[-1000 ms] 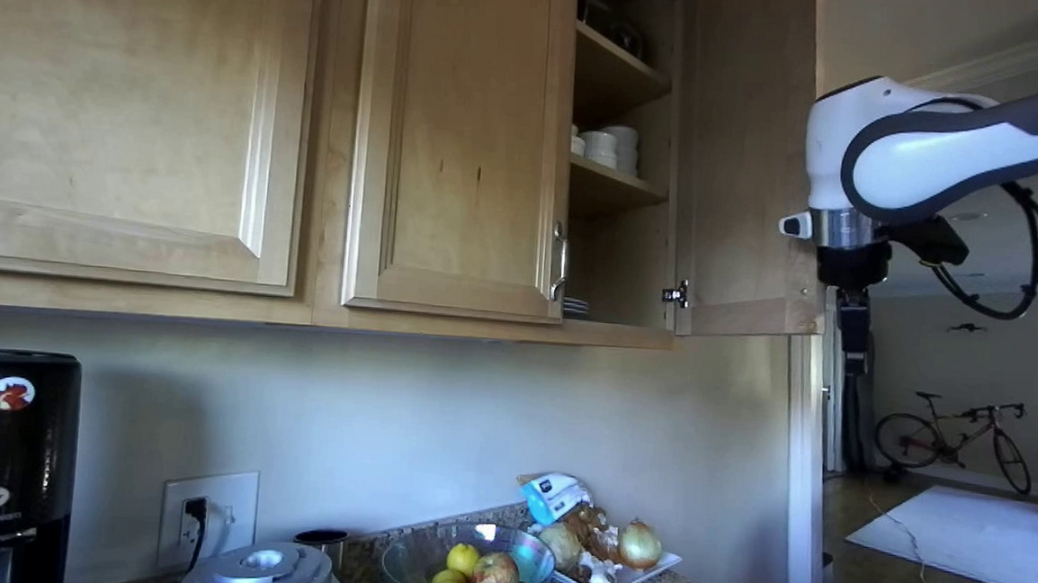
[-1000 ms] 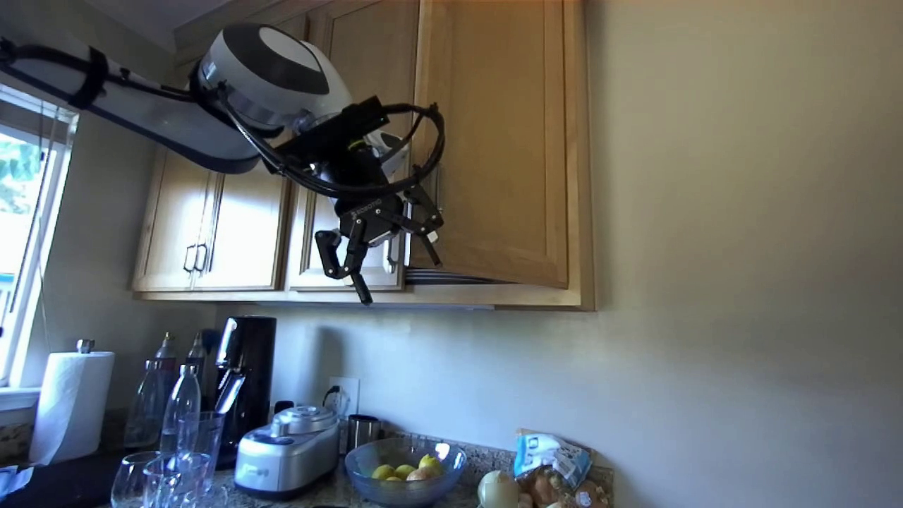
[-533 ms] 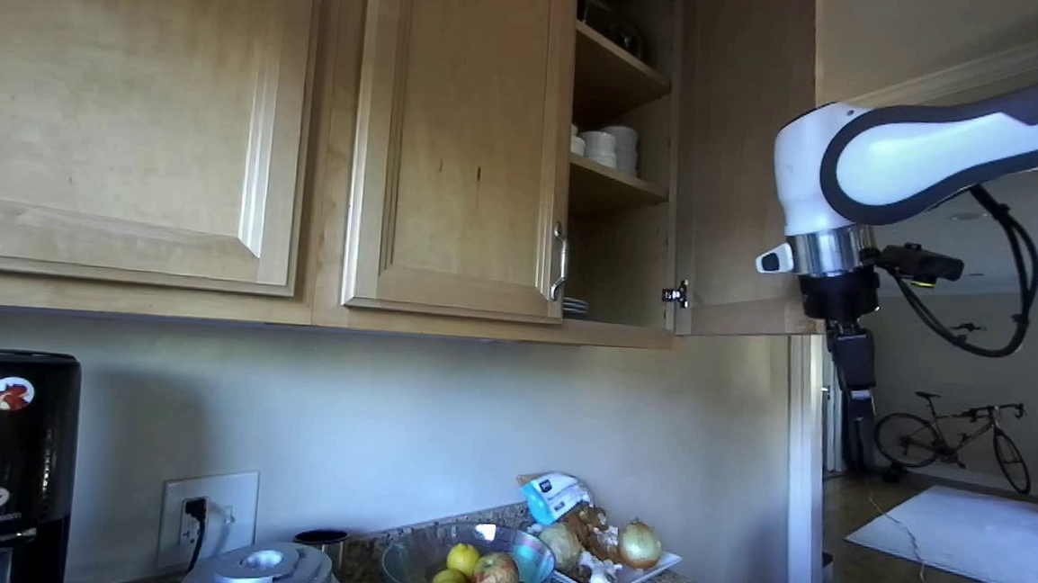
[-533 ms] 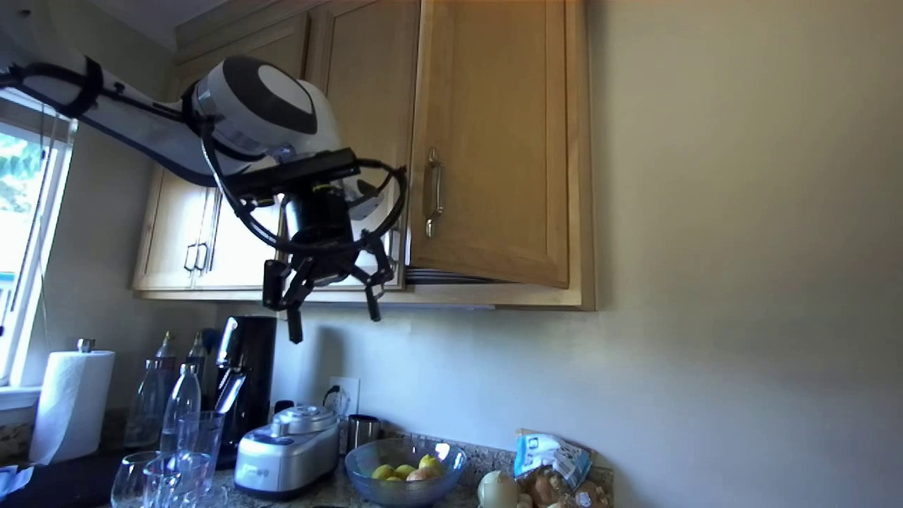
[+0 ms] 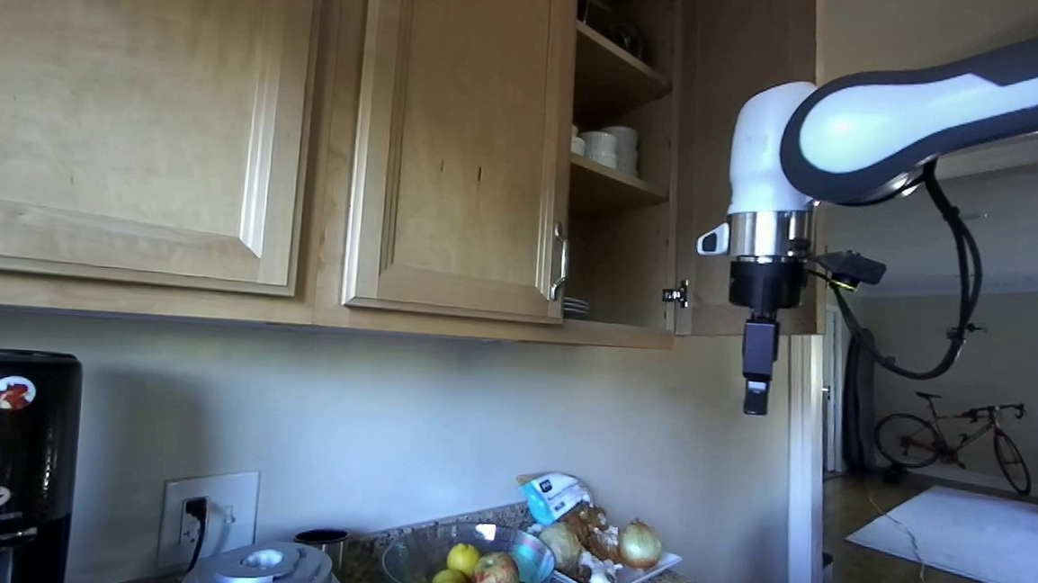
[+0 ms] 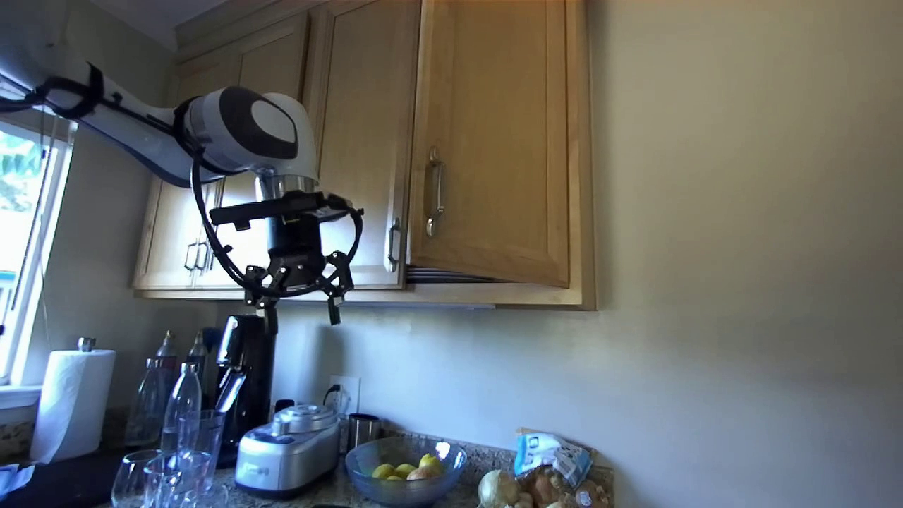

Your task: Open the cabinet doors

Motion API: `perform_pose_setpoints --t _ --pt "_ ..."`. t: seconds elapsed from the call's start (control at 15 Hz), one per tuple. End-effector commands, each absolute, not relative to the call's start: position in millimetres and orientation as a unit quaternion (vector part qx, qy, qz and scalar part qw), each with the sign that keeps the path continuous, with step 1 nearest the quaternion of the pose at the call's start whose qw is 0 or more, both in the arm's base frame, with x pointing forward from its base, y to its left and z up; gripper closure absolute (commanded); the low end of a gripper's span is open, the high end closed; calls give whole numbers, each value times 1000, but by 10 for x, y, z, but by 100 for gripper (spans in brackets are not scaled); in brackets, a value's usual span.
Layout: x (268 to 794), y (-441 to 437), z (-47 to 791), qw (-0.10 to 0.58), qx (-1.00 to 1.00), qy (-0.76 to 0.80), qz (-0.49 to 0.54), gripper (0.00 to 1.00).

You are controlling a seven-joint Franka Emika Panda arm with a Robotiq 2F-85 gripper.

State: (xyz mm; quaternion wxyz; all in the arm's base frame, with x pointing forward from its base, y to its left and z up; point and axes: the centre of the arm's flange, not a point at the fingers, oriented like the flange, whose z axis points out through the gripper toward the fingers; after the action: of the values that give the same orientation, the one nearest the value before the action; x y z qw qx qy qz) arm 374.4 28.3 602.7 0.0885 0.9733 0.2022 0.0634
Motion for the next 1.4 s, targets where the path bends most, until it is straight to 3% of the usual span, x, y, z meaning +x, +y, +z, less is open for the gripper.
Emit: perform_pose_setpoints --t 0.0,0.53,1.33 --pt "4120 343 6234 98 969 165 159 0" --pt "4964 368 6659 74 934 116 329 0" --pt "5099 353 7426 12 907 15 420 0"
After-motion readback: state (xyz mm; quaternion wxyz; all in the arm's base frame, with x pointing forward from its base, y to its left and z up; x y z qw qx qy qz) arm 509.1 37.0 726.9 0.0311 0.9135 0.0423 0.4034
